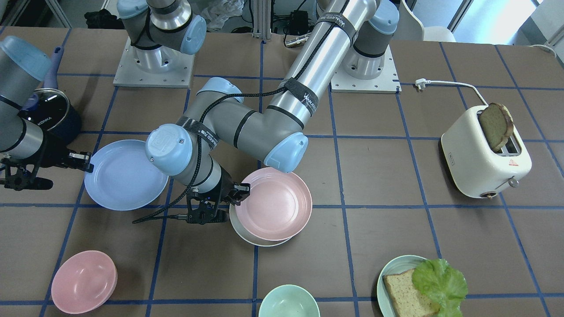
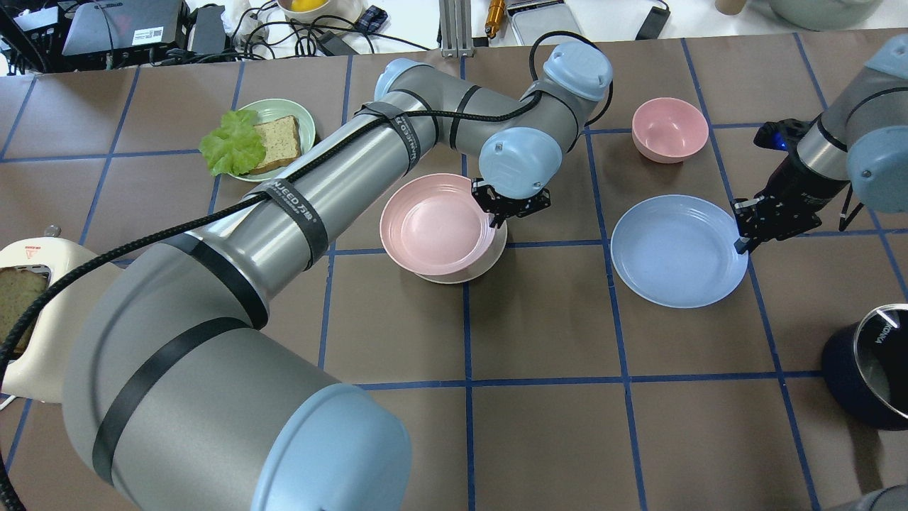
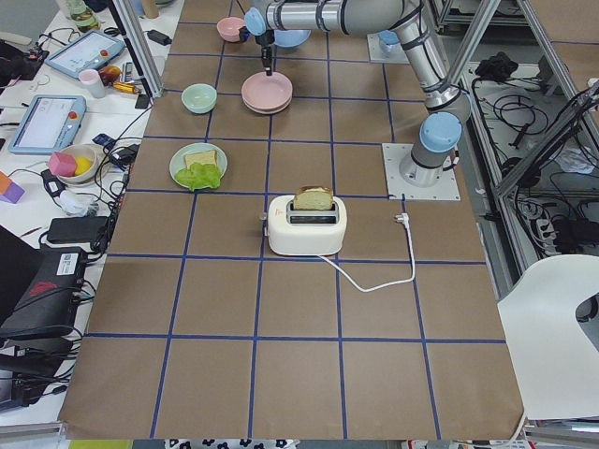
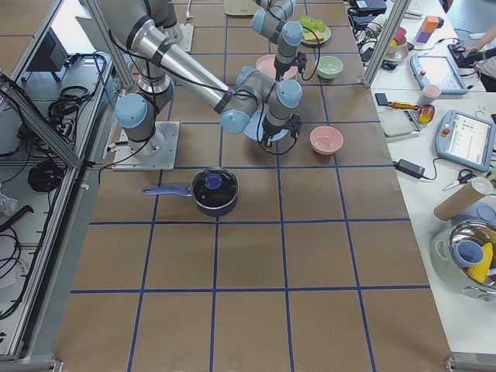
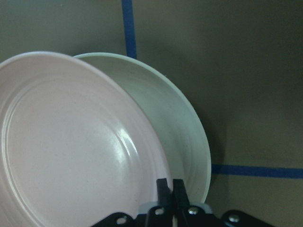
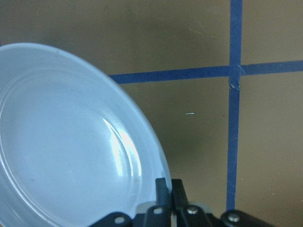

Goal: Stack three plates with pink and blue

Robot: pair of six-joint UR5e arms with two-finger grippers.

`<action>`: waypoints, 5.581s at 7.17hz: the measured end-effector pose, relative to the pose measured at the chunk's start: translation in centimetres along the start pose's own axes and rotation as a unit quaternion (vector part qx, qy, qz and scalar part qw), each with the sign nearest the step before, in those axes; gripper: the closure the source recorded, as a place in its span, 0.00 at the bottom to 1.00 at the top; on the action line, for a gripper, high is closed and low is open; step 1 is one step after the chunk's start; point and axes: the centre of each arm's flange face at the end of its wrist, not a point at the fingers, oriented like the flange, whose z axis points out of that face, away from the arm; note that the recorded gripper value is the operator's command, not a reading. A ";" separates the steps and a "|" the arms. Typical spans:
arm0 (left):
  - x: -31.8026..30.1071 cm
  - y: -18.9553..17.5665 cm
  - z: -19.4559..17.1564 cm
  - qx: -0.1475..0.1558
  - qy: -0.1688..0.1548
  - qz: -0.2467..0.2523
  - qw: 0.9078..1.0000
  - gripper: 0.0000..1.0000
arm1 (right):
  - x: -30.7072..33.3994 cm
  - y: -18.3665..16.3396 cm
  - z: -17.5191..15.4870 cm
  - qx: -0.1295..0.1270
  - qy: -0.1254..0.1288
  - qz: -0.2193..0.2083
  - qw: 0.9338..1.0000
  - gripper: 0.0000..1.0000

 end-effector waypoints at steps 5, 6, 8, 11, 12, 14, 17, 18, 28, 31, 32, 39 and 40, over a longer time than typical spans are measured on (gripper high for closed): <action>1.7 -0.1 0.6 0.004 0.000 0.001 1.000 1.00 | -0.4 -0.3 -1.2 0.016 0.005 -0.001 1.000 1.00; 1.7 -0.2 0.6 0.006 0.000 0.001 1.000 1.00 | -0.5 -0.5 -1.2 0.016 0.005 0.000 1.000 1.00; 1.8 -0.3 0.8 0.006 -0.002 0.002 1.000 1.00 | -1.5 -0.9 -1.1 0.017 0.006 0.005 1.000 1.00; 1.9 -0.4 1.0 0.005 -0.002 0.004 1.000 1.00 | -2.4 -1.2 -1.2 0.019 0.008 0.006 1.000 1.00; 1.9 -0.4 1.0 0.006 -0.003 0.005 1.000 0.93 | -2.6 -1.2 -1.2 0.019 0.008 0.007 1.000 1.00; 1.8 -0.4 1.0 0.007 -0.005 0.008 1.000 0.00 | -2.7 -1.2 -1.2 0.019 0.009 0.011 1.000 1.00; 1.6 -0.4 0.7 0.007 -0.004 0.008 1.000 0.00 | -2.8 -1.2 -1.2 0.019 0.008 0.012 1.000 1.00; 1.4 -0.4 0.2 0.008 -0.002 0.007 1.000 0.00 | -3.4 -1.2 -1.2 0.019 0.007 0.015 1.000 1.00; -14.8 2.9 -21.5 0.043 0.032 0.030 0.998 0.00 | -21.0 1.0 0.3 0.040 0.037 0.033 0.998 1.00; -21.2 3.6 -23.8 0.031 0.049 0.046 0.997 0.00 | -27.4 1.1 0.5 0.061 0.038 0.058 0.996 1.00; -22.9 3.7 -24.2 0.027 0.051 0.050 0.997 0.00 | -30.2 0.3 0.6 0.064 0.039 0.065 0.995 1.00; -29.5 9.3 -22.0 0.000 0.054 0.075 0.996 0.12 | -35.3 -2.3 5.0 0.035 0.046 0.100 0.993 0.61; -30.9 10.3 -21.7 -0.002 0.062 0.070 0.996 0.12 | -36.0 -2.0 5.2 0.036 0.047 0.095 0.994 0.36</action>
